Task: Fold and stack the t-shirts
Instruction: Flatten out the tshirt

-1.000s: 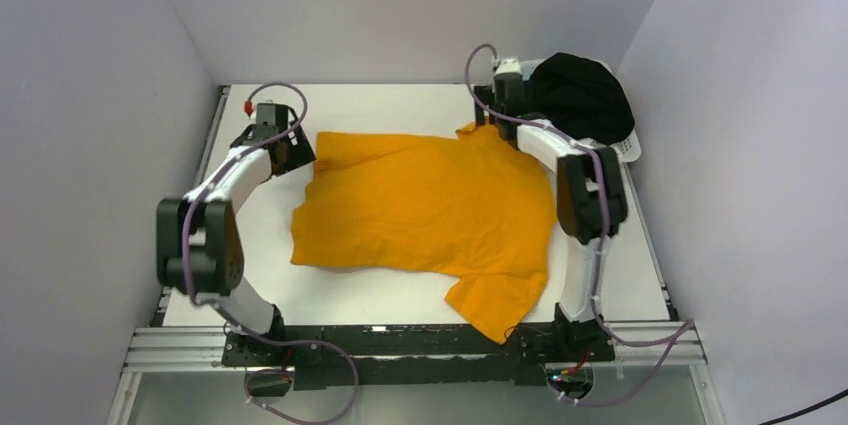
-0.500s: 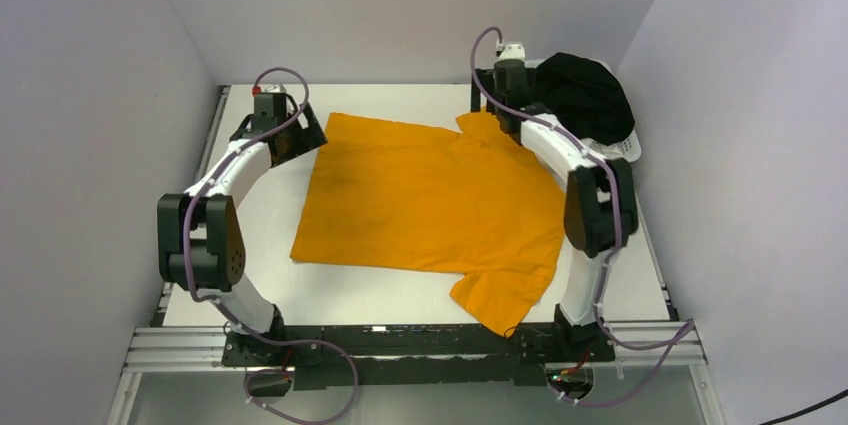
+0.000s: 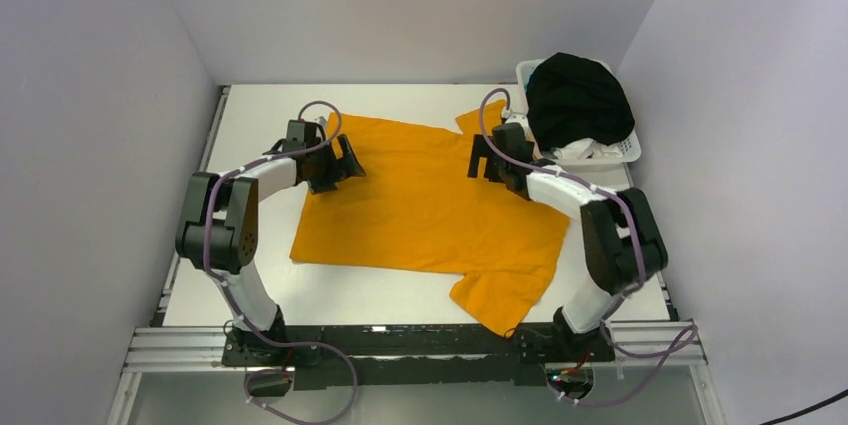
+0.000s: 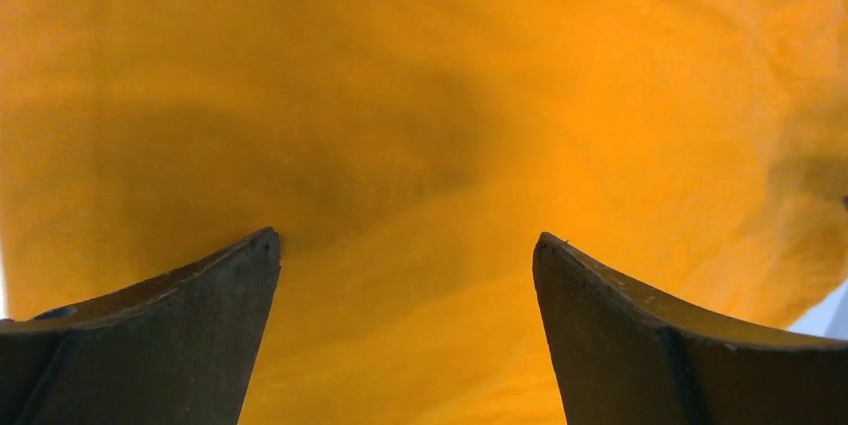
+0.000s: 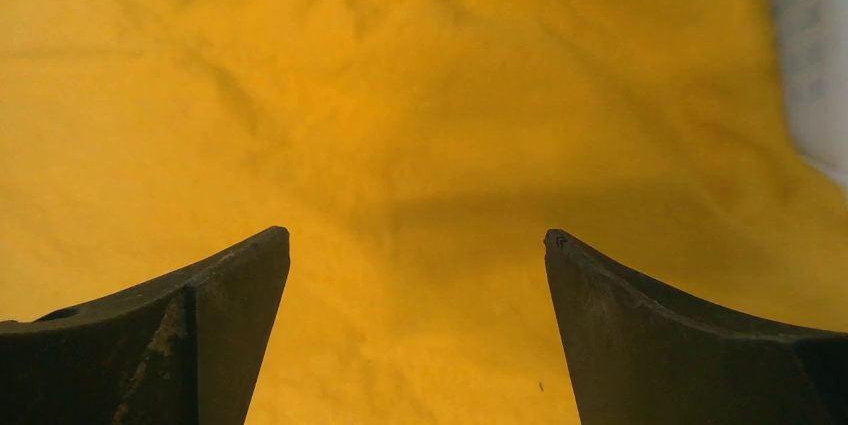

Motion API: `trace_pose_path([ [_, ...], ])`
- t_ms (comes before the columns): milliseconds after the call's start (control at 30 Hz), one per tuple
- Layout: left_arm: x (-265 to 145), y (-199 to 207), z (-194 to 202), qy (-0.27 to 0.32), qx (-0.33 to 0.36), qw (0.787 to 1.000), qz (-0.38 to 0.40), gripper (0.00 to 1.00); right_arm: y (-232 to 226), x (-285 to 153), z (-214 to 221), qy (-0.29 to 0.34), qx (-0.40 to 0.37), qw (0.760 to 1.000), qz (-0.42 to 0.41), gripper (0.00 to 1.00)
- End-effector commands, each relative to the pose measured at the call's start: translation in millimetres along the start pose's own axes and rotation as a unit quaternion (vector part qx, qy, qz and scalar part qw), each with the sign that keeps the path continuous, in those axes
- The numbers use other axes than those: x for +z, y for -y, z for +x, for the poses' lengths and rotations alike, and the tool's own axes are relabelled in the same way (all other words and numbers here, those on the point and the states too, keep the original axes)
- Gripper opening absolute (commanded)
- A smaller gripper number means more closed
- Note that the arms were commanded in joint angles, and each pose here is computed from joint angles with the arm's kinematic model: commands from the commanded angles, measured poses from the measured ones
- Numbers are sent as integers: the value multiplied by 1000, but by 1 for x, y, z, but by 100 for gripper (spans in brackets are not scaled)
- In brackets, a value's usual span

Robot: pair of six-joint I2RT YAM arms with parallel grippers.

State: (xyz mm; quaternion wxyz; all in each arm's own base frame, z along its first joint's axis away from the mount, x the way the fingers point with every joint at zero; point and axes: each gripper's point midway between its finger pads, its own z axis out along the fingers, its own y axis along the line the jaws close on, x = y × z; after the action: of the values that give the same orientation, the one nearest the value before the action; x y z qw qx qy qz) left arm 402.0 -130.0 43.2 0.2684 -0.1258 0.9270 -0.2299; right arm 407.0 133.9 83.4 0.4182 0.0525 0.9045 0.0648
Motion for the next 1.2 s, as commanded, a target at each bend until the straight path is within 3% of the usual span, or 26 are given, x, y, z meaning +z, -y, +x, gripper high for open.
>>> trace_pose_path([
  [0, 5, -11, 0, 3, -20, 1000, -3, 99, -15, 30, 0, -14, 24, 1000, -15, 100],
  [133, 2, -44, 1, 5, -57, 998, -29, 99, -25, 60, 8, -42, 20, 999, -23, 100],
  [400, -12, -73, -10, 24, -91, 992, -78, 99, -68, 97, 21, -83, 8, 993, -82, 100],
  [633, -19, -109, -50, 49, -146, 982, -107, 99, -98, 127, 3, -82, 5, 992, -92, 100],
  [833, -12, -103, -91, 66, -142, 983, -94, 99, -111, 138, -28, -57, 0, 994, -94, 100],
  [1033, -55, -71, -117, 117, -113, 985, -63, 99, -106, 89, -89, 10, -19, 997, -76, 100],
  [1167, -102, -75, -86, 150, -121, 971, -141, 99, -88, 26, -87, 42, 1, 996, -82, 100],
])
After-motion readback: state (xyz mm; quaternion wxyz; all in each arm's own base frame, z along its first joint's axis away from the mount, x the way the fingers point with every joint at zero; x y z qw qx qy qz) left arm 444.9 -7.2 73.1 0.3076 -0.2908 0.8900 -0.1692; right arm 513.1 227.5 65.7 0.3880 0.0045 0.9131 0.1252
